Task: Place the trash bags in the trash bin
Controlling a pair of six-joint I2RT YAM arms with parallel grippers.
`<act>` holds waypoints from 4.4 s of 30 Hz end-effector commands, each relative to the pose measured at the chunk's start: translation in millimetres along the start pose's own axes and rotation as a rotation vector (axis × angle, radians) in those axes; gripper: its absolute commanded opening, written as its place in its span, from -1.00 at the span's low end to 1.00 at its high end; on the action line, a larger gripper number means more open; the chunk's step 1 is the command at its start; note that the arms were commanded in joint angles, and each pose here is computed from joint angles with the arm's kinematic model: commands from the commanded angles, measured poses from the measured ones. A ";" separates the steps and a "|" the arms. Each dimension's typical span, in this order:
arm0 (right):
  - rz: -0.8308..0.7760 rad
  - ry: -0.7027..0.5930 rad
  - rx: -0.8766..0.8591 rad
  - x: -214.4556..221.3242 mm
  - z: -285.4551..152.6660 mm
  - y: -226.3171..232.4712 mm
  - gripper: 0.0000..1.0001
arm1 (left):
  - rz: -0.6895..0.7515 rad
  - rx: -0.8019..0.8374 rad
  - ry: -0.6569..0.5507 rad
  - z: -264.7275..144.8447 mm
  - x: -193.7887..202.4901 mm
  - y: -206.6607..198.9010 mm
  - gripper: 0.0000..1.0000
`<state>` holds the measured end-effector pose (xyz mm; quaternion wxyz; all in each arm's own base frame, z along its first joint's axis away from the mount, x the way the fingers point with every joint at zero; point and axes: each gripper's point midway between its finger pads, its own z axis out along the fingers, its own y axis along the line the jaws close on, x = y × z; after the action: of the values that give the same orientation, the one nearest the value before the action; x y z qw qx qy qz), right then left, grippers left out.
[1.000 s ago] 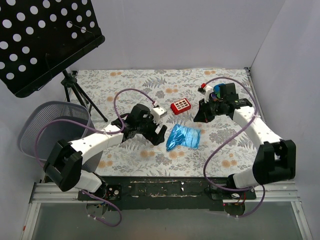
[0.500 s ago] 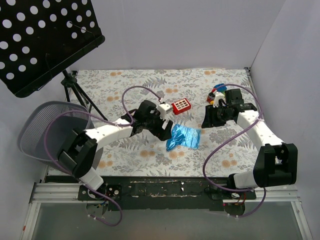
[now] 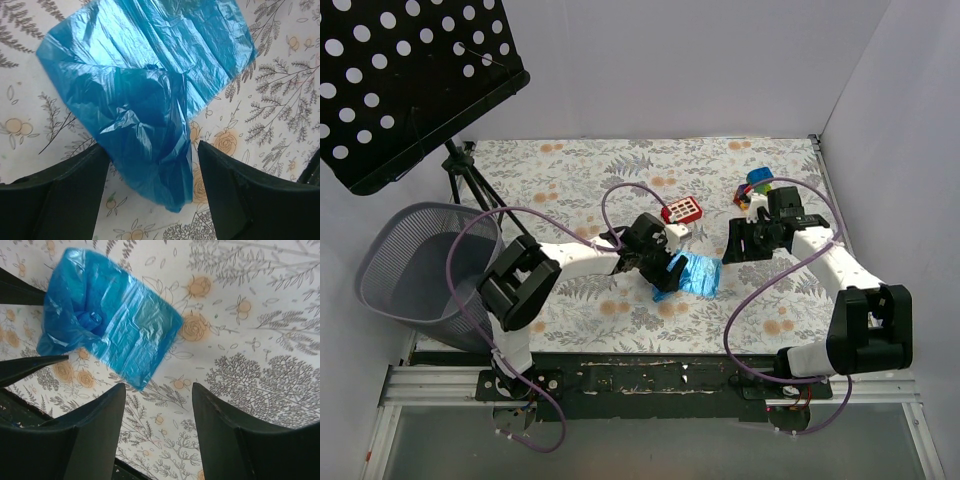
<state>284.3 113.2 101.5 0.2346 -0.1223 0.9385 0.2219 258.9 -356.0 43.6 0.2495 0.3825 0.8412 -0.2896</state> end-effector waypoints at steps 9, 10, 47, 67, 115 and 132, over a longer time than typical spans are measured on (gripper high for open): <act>-0.030 0.005 -0.143 18.6 32.3 4.6 0.38 | 0.069 0.065 0.082 2.1 4.6 -6.5 -0.87; -0.066 -0.014 -0.187 16.1 32.0 9.1 0.41 | 0.057 0.105 0.041 -8.3 -8.4 -11.7 -0.93; -0.688 -0.460 -0.750 -90.7 -4.3 99.2 0.75 | 0.810 0.225 0.003 -166.1 -111.2 -14.8 -1.00; -0.942 -0.508 -0.702 -121.5 -20.6 127.1 0.77 | 0.930 0.061 0.010 -188.8 -101.8 2.7 -1.00; -0.140 0.067 -0.559 -106.6 -13.7 122.8 -0.97 | 0.044 0.114 -0.252 -116.2 -10.0 25.4 0.31; -0.710 -0.455 -0.484 -204.6 -106.3 160.1 -0.97 | -0.063 0.053 -0.211 -115.3 0.0 33.5 0.24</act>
<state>357.9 225.6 262.0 0.3357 -0.3906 0.7604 0.3955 260.5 -265.9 110.6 0.3022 0.3320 0.8105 -0.3762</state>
